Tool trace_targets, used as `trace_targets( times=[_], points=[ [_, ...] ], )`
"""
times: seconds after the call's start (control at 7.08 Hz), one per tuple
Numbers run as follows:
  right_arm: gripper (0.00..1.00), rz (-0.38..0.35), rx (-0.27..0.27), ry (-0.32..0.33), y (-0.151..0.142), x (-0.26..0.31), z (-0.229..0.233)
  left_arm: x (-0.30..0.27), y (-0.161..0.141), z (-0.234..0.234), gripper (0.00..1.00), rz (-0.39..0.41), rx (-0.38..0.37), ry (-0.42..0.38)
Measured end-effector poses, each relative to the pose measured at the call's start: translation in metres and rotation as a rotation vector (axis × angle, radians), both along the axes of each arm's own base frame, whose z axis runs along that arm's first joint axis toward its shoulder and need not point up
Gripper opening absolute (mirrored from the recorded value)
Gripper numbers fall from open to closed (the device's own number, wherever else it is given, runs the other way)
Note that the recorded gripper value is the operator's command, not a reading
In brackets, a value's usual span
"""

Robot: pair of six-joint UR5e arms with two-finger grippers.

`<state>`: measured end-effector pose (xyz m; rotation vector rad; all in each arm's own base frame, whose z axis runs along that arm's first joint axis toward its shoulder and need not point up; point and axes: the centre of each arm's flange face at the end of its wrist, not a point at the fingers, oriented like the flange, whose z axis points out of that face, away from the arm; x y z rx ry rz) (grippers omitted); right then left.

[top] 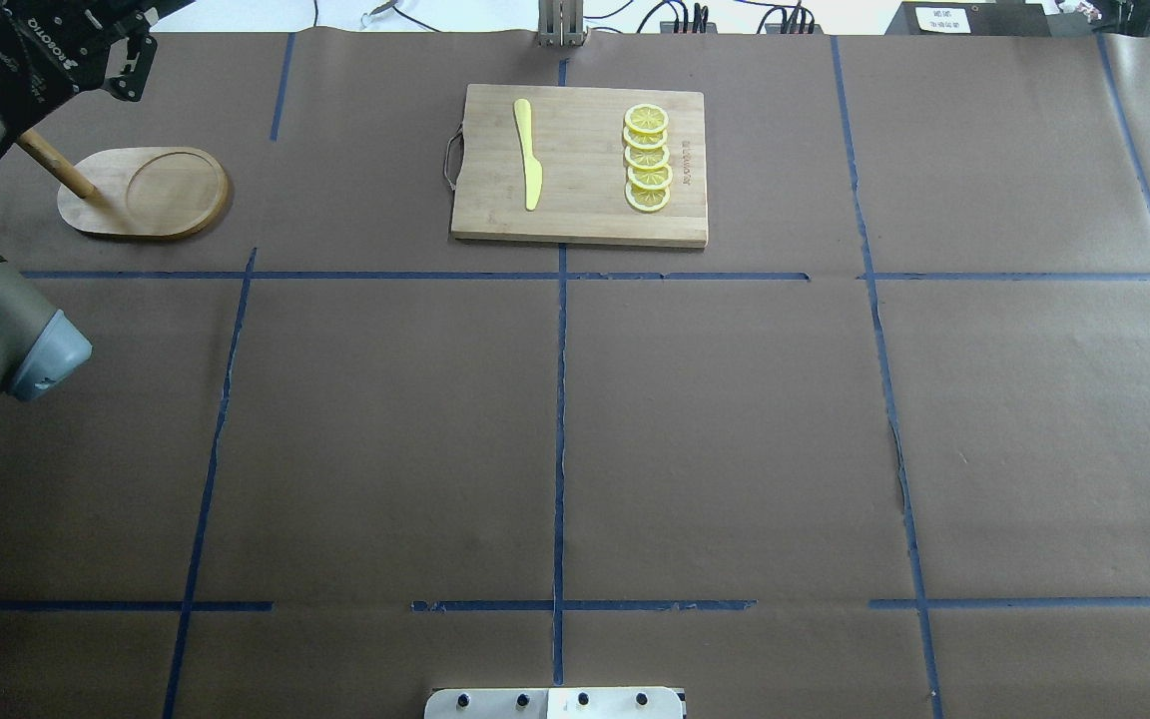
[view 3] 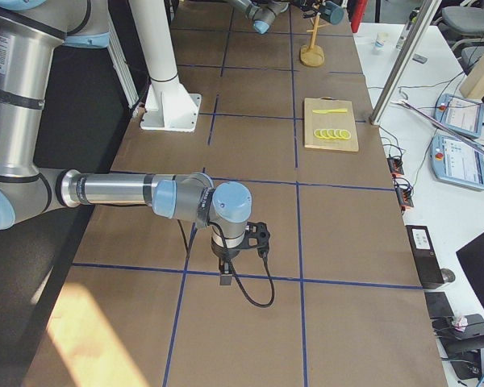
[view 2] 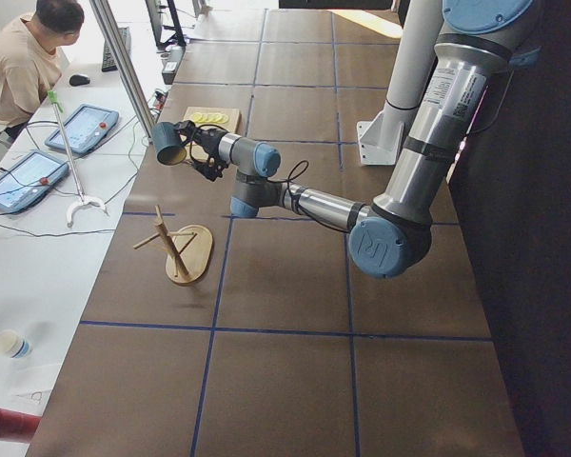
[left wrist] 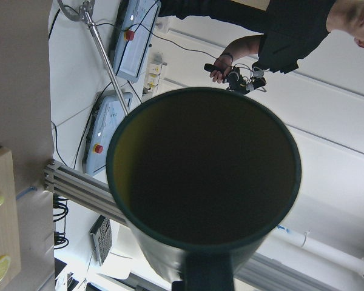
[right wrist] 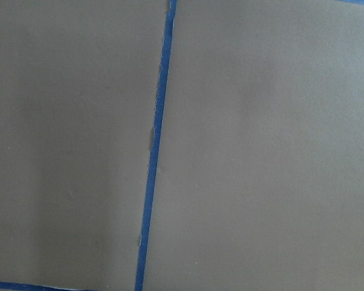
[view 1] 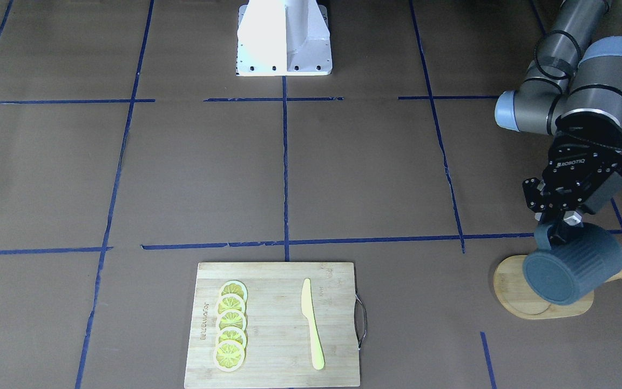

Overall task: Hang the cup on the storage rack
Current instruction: 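Carry the mug with the left gripper up to the wooden rack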

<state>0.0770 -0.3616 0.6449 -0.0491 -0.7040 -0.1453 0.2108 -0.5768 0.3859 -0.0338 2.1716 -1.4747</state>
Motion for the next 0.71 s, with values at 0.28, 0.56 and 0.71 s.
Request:
trace_targets(
  times=[0.28,0.56,0.71],
  points=[
    [1.0,0.0,-0.001,0.001,0.0,0.0,0.0,-0.016,-0.01,0.051,0.09,-0.014,-0.033,0.056],
    [1.0,0.0,-0.001,0.001,0.0,0.0,0.001,-0.023,-0.009,0.084,0.09,-0.017,-0.036,0.078],
    [1.0,-0.001,0.0,0.001,0.0,0.0,0.001,-0.025,-0.006,0.097,0.09,-0.015,-0.033,0.089]
  ],
)
